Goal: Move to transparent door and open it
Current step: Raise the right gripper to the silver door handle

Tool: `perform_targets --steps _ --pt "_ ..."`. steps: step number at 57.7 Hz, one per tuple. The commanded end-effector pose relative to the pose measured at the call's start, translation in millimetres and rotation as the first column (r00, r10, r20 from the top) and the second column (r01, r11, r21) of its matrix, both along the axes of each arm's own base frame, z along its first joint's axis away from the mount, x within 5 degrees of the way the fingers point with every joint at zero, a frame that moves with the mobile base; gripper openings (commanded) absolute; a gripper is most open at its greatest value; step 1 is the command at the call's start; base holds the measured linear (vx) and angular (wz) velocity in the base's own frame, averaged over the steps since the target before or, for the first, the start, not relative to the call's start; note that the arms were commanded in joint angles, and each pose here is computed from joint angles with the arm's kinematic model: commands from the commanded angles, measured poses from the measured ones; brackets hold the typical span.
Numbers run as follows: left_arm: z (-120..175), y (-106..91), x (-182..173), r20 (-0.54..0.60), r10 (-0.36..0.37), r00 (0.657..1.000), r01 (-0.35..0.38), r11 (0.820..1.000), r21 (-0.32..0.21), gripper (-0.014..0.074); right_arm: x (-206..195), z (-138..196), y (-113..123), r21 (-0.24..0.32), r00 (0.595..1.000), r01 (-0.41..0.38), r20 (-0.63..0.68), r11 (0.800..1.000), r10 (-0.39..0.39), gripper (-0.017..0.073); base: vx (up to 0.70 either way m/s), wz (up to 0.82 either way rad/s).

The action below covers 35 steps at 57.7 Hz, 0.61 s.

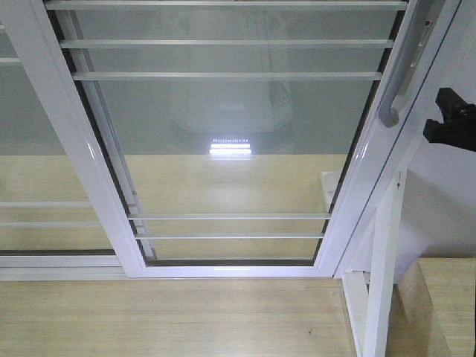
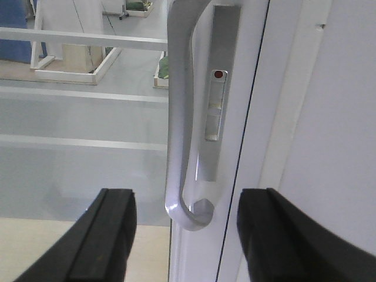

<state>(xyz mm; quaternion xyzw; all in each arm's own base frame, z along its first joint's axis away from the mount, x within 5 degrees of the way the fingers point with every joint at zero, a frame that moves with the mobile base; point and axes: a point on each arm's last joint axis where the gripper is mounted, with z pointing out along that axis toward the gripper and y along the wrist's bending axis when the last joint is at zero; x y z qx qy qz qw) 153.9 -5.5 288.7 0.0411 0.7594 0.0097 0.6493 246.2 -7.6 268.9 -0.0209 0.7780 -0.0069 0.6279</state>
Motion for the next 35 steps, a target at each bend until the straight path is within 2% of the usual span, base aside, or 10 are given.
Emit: perform_targets --steps 1,7,12,21,35 --pt "17 -1.4 5 0.106 -0.01 0.994 0.011 1.0 -0.008 0.0398 19 23 2 -0.003 0.99 -0.036 0.135 0.999 0.036 0.0463 0.0 0.0" --pt "15 -1.5 7 0.096 -0.011 0.995 0.012 1.0 -0.007 0.0398 40 26 11 -0.048 0.984 -0.093 0.149 0.994 0.1 0.0463 0.0 0.0" --pt "14 -1.6 9 0.087 -0.011 0.996 0.012 1.0 -0.007 0.0398 59 28 18 -0.058 0.979 -0.122 0.158 0.991 0.13 0.0463 0.0 0.0" --pt "13 -1.6 10 0.08 -0.011 0.997 0.011 1.0 -0.007 0.0398 92 31 16 -0.041 0.979 -0.111 0.166 0.993 0.116 0.0463 0.0 0.0" --pt "15 -1.8 10 0.105 -0.013 0.994 0.014 1.0 -0.008 0.0398 131 37 15 -0.046 0.974 -0.107 0.195 0.993 0.114 0.0463 0.0 0.0"
